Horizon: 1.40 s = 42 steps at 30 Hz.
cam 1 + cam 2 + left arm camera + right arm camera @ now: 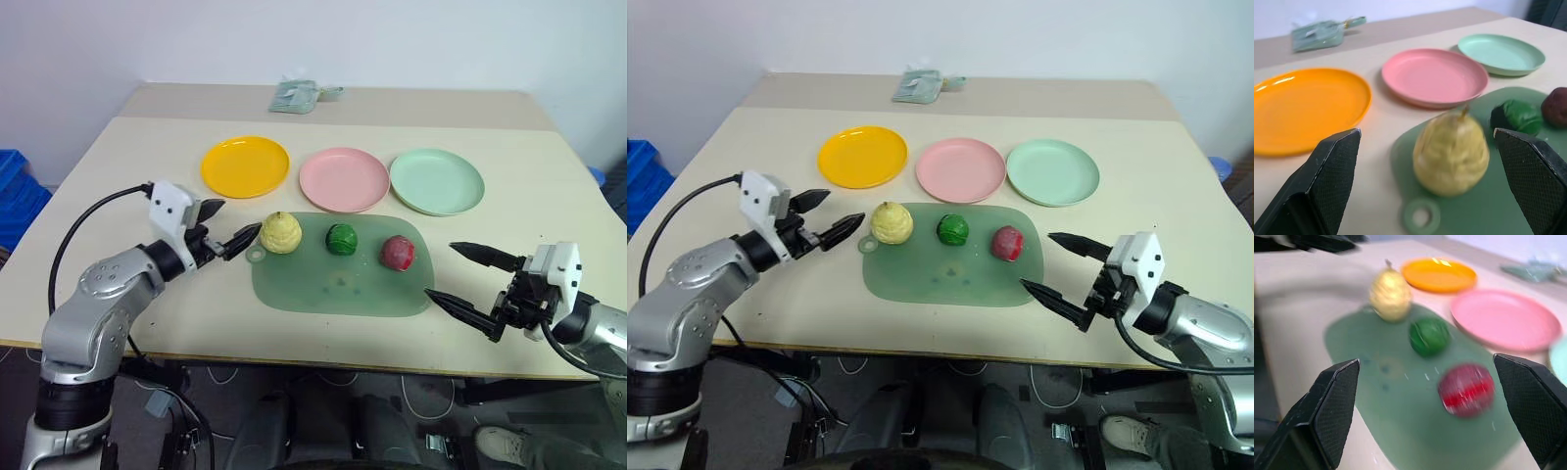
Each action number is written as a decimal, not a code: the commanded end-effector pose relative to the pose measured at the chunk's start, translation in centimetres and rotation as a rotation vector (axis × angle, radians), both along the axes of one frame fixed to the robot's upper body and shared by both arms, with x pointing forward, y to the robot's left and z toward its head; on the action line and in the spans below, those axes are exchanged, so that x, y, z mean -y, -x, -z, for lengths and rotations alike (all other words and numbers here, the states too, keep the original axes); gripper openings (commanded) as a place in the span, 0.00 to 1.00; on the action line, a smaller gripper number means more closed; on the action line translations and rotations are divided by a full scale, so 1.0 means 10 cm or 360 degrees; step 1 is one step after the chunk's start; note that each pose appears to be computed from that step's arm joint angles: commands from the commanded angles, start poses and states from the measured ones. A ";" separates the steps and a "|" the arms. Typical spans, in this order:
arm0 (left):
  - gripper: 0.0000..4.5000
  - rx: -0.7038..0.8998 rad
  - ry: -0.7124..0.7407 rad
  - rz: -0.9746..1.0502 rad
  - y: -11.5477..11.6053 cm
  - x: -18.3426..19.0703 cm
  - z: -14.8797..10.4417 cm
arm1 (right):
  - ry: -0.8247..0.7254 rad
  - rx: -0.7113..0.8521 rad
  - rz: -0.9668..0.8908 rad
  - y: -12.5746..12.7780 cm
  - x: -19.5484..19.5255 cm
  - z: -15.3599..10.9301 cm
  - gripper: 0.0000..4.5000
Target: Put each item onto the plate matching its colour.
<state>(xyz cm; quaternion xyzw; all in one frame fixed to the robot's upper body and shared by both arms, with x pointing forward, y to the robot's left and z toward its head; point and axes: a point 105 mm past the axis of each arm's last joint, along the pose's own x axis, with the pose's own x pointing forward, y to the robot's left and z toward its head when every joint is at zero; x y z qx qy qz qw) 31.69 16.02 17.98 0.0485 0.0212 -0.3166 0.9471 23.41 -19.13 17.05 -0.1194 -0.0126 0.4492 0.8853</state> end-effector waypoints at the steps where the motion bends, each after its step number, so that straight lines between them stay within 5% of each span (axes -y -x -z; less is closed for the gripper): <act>1: 1.00 -0.0024 -0.0037 -0.0029 -0.13 0.08 -0.04 | 0.0048 0.0073 -0.0096 -0.04 -0.09 -0.06 0.99; 18: 1.00 -0.0299 -0.0091 -0.0035 -0.61 0.48 0.38 | 0.0054 0.0151 -0.0076 -0.02 -0.21 -0.08 0.99; 19: 0.94 -0.0295 -0.0092 -0.0036 -0.62 0.49 0.38 | 0.0056 0.0152 -0.0074 -0.02 -0.21 -0.08 1.00; 23: 0.75 -0.0248 -0.0073 -0.0042 -0.66 0.54 0.32 | 0.0057 0.0155 -0.0056 0.00 -0.21 -0.08 1.00; 30: 0.75 -0.0070 0.0118 -0.0304 -0.88 0.34 -0.09 | 0.0055 0.0167 -0.0028 -0.01 -0.21 -0.10 1.00; 34: 0.75 0.0056 0.0297 -0.0896 -1.40 -0.15 -0.50 | 0.0046 0.0213 -0.0019 -0.10 -0.24 -0.16 1.00; 41: 0.75 -0.0002 0.0367 -0.1142 -1.72 -0.18 -0.43 | 0.0024 0.0247 0.0028 -0.33 -0.26 -0.20 1.00; 42: 0.86 -0.0011 0.0346 -0.1139 -1.73 -0.16 -0.38 | 0.0016 0.0251 0.0041 -0.38 -0.27 -0.21 1.00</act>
